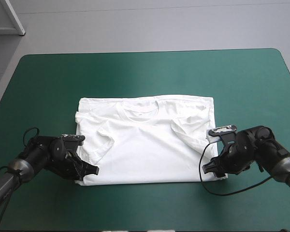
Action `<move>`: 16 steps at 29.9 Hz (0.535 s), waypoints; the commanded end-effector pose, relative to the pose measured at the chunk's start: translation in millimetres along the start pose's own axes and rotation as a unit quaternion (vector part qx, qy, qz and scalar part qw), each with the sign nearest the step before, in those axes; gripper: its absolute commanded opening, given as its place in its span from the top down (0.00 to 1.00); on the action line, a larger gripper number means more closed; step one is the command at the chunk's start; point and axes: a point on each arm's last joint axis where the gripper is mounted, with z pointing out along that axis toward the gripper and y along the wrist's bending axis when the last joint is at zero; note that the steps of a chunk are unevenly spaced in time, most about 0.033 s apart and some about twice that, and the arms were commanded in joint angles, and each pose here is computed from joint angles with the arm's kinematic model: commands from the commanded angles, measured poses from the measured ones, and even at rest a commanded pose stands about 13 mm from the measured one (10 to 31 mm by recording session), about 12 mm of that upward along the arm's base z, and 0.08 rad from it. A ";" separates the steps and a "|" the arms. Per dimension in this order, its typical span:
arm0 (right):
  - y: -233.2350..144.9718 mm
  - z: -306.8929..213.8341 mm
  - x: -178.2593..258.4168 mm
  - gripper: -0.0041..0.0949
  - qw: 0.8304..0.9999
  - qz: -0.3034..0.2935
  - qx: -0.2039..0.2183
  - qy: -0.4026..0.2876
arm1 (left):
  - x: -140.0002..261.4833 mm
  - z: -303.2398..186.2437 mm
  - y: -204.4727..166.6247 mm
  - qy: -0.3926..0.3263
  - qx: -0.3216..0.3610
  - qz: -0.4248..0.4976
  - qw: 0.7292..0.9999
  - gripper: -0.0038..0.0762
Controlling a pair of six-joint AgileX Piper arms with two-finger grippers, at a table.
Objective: Fold the cloth
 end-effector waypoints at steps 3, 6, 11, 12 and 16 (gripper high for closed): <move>-0.1 13.1 -13.2 0.42 1.000 0.003 -0.001 0.009 | -2.6 2.5 3.3 -0.007 -0.021 0.017 1.000 0.96; 1.4 25.2 -16.3 0.42 0.999 0.011 -0.010 0.033 | -2.4 2.0 3.3 -0.008 -0.020 0.017 1.000 0.96; 3.7 37.5 -19.7 0.56 0.998 0.015 -0.023 0.053 | -1.0 -5.6 2.7 -0.029 -0.019 0.019 0.999 0.96; 3.7 37.6 -20.5 0.62 0.998 0.015 -0.023 0.049 | -0.5 -8.0 2.5 -0.036 -0.019 0.019 0.999 0.96; 2.9 34.4 -21.4 0.95 0.999 0.007 -0.019 0.034 | 1.9 -18.9 3.3 -0.065 -0.026 0.020 0.997 0.96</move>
